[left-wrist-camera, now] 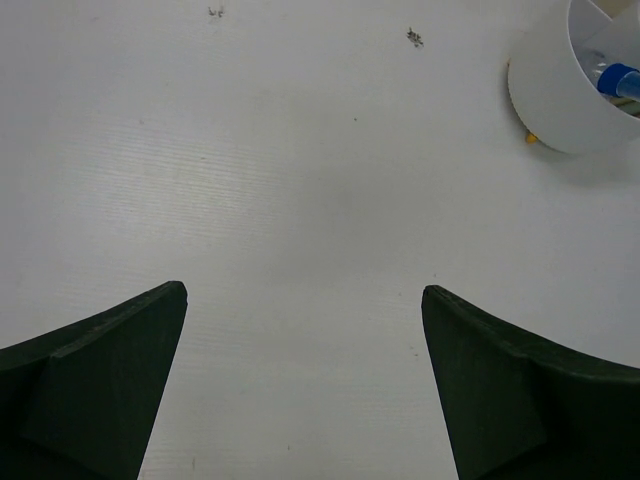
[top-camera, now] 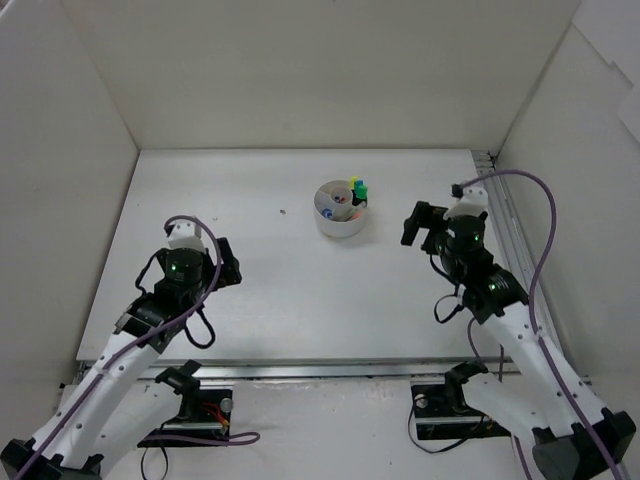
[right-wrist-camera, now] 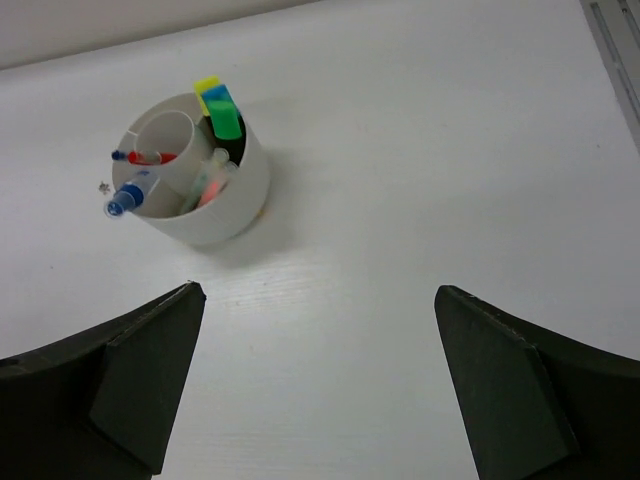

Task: Sort the stationery into containers
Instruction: Reset both arms

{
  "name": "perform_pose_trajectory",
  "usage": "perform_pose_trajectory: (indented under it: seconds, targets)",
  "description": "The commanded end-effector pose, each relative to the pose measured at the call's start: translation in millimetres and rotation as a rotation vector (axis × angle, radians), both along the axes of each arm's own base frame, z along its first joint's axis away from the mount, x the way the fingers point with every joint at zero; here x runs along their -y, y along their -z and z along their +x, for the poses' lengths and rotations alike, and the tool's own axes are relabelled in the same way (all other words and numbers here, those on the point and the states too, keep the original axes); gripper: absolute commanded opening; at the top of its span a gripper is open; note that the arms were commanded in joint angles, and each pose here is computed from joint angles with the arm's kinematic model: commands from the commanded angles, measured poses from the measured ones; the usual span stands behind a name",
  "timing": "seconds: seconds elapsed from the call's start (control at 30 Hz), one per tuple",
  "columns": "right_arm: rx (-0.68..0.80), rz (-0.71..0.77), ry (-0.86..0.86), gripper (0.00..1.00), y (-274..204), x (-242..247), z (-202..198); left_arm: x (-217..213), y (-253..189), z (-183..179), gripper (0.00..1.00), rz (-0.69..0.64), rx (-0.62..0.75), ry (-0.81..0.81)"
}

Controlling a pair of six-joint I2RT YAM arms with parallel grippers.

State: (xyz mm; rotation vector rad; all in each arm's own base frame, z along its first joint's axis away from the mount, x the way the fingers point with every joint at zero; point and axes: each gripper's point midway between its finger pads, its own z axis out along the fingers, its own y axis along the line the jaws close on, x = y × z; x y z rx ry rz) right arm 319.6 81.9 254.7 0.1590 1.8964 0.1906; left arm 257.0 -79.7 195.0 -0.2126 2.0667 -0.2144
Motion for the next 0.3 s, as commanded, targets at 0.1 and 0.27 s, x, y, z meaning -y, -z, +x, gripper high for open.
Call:
perform_pose_trajectory:
  seconds: [0.1, 0.27]
  targets:
    - [0.097, 0.088, 0.15, 0.98, -9.7, 38.7, -46.6, -24.0, -33.6, -7.4, 1.0, -0.028, 0.073, -0.129]
    - [0.087, 0.07, 0.202, 0.98, 0.3, 53.3, -61.9, -29.5, -38.5, -10.4, 1.0, -0.024, 0.08, -0.152]
